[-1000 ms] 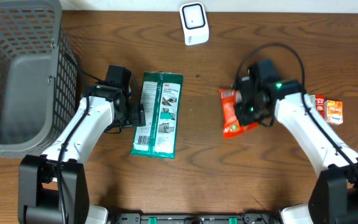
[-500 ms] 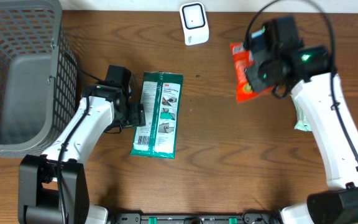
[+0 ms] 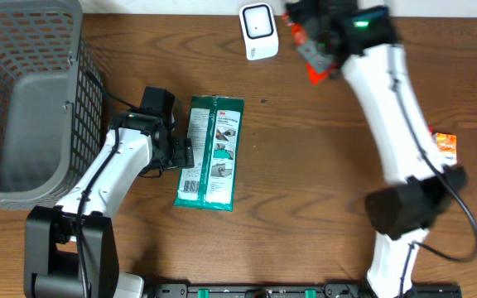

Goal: Scan the item barcode
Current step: 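Carry the red snack bag up to the white barcode scanner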

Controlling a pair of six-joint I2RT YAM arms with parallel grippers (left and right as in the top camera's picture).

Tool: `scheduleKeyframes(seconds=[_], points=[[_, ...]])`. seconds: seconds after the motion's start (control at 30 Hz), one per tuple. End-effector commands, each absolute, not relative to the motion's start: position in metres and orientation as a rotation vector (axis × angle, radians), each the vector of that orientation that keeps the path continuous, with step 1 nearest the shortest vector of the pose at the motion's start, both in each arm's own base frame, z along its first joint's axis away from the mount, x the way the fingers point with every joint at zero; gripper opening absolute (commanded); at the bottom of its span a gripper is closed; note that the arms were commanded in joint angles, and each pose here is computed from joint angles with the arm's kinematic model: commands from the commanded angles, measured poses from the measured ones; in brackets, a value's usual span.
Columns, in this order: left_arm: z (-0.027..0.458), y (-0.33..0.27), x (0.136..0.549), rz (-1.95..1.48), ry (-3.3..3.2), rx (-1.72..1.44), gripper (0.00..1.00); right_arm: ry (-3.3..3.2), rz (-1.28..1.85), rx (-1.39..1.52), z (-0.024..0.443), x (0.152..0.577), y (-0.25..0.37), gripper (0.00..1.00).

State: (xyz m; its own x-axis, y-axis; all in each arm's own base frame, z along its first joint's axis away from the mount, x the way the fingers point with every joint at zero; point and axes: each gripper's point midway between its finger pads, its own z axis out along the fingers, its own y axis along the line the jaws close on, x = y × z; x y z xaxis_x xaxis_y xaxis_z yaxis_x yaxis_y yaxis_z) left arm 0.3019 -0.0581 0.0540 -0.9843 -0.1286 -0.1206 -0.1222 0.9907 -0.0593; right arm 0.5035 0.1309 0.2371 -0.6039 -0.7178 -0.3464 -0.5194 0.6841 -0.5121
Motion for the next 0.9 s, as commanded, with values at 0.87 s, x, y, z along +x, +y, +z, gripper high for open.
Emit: scheduleKeyframes(seconds=[0.87], points=[[0.055,-0.057,0.303,-0.067,3.005,-0.195,0.86,1.708,-1.668,-1.427,0.136,0.617,0.204,0.01]])
